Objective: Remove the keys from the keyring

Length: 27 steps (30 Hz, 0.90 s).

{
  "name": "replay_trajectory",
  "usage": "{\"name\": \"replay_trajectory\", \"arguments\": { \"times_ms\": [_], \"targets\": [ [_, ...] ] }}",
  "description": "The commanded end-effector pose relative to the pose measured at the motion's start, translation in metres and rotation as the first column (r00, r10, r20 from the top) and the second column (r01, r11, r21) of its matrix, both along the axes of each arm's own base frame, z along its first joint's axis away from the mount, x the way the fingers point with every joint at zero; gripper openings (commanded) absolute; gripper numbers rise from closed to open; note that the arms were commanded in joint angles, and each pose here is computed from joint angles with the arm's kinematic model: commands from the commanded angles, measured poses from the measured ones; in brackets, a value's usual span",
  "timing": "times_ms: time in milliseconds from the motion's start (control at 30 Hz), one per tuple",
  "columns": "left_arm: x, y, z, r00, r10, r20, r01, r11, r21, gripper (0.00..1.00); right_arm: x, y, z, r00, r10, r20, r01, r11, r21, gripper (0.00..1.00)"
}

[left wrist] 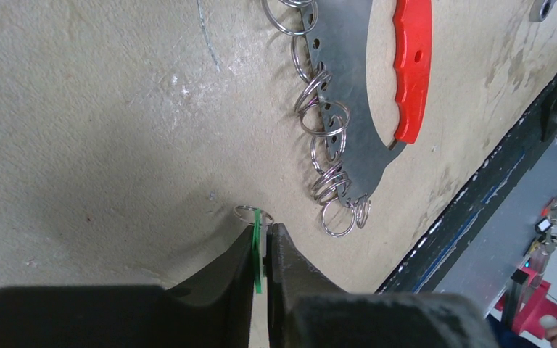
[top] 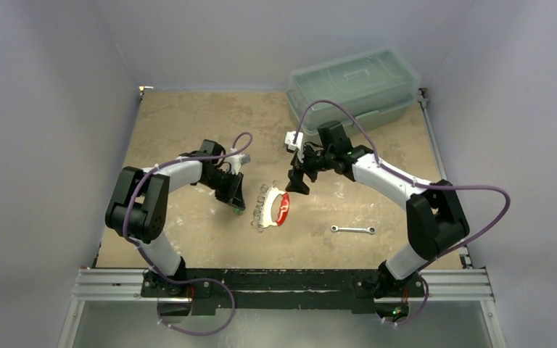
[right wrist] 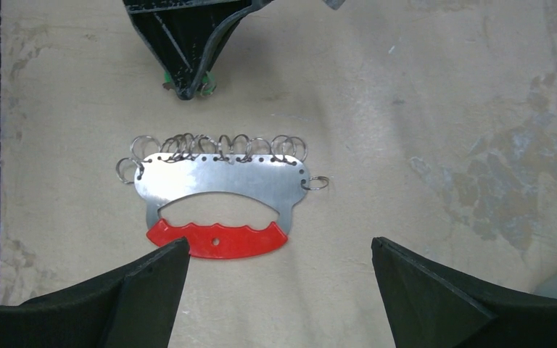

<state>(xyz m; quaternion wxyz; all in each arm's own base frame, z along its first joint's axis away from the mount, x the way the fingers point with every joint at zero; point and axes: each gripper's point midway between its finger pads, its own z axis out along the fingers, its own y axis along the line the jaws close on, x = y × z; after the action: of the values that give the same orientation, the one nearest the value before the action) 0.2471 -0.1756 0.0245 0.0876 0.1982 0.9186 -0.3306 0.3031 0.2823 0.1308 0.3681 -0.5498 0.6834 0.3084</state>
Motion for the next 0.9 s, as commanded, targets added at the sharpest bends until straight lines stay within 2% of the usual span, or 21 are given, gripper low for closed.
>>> {"name": "replay_trajectory", "arguments": {
  "times_ms": [0,133,267,500,867],
  "targets": [
    [0.006,0.005,0.002,1.0,-0.003,0.03,0.002,0.999,0.034,0.18,0.018,-0.002,0.041,0.991,-0.029,0.13,0.028,1.0,0.01,0.99],
    [0.009,0.013,0.011,0.998,-0.018,0.068,0.013,0.996,0.084,0.26,0.013,-0.008,0.038,0.992,-0.018,0.122,0.021,1.0,-0.022,0.99],
    [0.012,0.02,0.014,0.996,-0.032,0.089,0.021,0.992,0.126,0.29,0.01,-0.012,0.038,0.992,-0.021,0.122,0.027,0.999,-0.045,0.99],
    [0.011,0.021,0.026,0.99,-0.07,0.121,0.053,0.989,0.135,0.43,0.004,-0.019,0.036,0.993,-0.03,0.117,0.037,0.998,-0.057,0.99],
    [0.011,0.011,0.051,0.973,-0.12,0.197,0.102,0.99,0.1,0.45,-0.005,-0.02,0.031,0.996,-0.039,0.084,0.042,0.998,-0.044,0.99]
  ]
}}
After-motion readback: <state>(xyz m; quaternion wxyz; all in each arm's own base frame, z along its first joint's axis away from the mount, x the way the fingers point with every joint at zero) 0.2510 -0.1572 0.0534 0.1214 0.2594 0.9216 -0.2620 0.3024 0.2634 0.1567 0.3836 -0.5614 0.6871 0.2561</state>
